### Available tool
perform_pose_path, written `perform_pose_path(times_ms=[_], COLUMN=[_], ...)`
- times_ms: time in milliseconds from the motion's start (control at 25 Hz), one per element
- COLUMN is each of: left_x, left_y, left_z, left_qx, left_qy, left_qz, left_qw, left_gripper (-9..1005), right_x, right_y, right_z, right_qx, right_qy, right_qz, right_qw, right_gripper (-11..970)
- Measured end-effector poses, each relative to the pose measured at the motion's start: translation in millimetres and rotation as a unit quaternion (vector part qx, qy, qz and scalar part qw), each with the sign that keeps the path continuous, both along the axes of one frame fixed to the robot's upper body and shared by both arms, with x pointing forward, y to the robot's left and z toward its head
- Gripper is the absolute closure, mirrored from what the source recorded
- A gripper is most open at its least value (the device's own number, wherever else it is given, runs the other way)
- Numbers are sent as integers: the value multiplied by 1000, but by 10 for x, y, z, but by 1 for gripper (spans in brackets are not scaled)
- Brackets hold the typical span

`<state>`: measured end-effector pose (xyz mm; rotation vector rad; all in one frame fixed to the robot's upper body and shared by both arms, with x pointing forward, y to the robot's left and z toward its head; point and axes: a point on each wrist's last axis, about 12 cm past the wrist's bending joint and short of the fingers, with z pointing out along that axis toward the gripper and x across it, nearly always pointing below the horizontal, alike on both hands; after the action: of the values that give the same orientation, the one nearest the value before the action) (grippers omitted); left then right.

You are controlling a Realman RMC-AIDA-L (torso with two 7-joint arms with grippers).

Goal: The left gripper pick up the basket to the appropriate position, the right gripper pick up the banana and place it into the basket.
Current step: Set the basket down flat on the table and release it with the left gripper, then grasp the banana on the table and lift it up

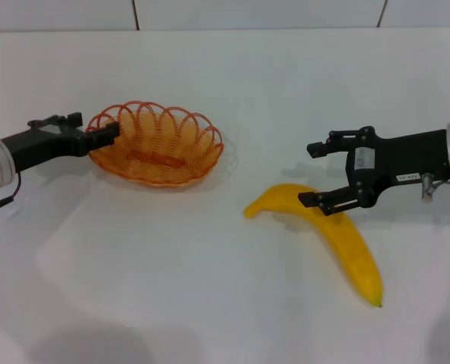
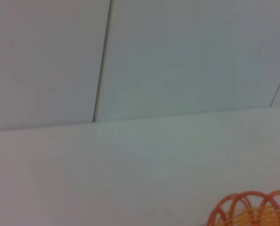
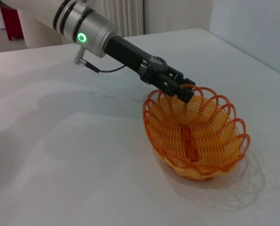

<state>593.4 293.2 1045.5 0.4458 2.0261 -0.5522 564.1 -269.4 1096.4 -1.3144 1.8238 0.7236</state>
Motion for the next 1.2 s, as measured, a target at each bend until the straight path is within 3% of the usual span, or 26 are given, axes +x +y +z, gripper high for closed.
perform_pose_path(times_ms=[360, 760, 960, 1200], left_x=[-171, -379, -502, -527], left_y=[98, 160, 238, 257], left_z=[16, -4, 15, 15], left_qx=[-15, -2, -15, -18], left_qy=[-56, -116, -156, -162], left_qz=[-18, -53, -42, -38], left_qw=[998, 992, 987, 986], left_gripper=[93, 100, 102, 103], right_x=[-3, -5, 22, -1], right_y=[-6, 43, 93, 202], right_z=[-5, 22, 72, 190], right_qx=[0, 9, 1, -33], right_qy=[0, 8, 17, 11], right_qz=[-2, -3, -8, -9], right_qw=[1000, 1000, 1000, 999], right_gripper=[70, 70, 70, 70])
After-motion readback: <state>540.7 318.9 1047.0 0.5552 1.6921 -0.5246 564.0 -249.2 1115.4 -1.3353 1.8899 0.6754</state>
